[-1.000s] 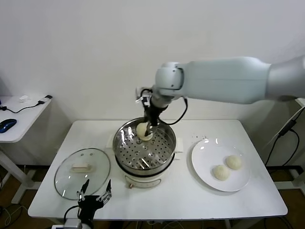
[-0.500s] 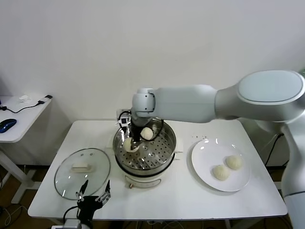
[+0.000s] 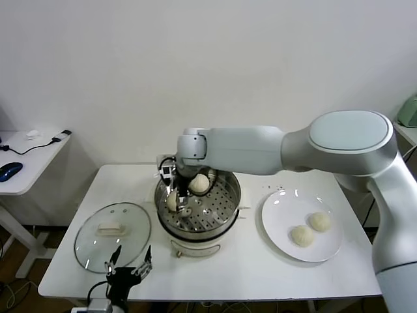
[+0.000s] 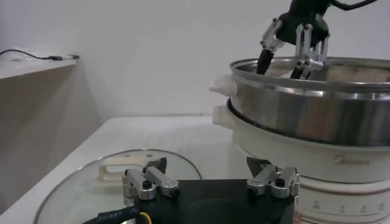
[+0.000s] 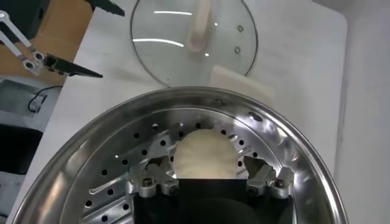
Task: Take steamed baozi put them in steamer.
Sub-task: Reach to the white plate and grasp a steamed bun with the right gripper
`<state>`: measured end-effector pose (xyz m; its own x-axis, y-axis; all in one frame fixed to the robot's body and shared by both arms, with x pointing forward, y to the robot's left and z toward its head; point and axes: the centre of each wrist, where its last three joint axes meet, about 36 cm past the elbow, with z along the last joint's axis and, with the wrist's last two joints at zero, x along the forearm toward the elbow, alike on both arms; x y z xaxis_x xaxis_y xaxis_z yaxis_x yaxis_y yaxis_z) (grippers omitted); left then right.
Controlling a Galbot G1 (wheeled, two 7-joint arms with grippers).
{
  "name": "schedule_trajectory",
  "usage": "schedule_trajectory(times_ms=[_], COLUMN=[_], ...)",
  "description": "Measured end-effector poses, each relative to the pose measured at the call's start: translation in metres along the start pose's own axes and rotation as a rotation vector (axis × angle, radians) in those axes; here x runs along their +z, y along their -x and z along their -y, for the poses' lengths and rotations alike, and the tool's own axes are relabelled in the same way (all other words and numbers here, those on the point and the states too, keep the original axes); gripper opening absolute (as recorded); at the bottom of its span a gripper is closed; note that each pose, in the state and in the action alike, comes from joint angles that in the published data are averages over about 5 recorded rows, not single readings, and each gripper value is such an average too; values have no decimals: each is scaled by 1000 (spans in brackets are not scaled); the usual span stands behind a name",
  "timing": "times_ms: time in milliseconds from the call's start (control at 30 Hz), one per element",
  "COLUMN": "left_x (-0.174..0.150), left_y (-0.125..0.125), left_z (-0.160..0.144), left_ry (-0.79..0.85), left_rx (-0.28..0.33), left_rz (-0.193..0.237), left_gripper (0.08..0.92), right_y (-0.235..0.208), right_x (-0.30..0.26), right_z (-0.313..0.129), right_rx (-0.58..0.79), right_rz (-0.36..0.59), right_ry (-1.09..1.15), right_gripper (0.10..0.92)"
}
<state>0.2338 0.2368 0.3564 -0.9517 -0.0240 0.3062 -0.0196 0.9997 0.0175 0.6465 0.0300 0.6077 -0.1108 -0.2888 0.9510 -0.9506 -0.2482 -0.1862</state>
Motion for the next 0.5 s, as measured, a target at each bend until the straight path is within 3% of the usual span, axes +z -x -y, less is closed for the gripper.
schedule_trajectory(times_ms=[233,500], left_x=[-3,-6], left_y=[-1,2], left_z=[0,-3], left_ry=[2,5], left_rx=[-1,-9], left_rz=[7,14], left_gripper=[823,823], right_y=[-64,-149], right_x=[48,158], right_z=[5,-26], right_rx=[-7,-2], right_rz=[-5,-75], right_ry=[-28,16], right_gripper=[823,823])
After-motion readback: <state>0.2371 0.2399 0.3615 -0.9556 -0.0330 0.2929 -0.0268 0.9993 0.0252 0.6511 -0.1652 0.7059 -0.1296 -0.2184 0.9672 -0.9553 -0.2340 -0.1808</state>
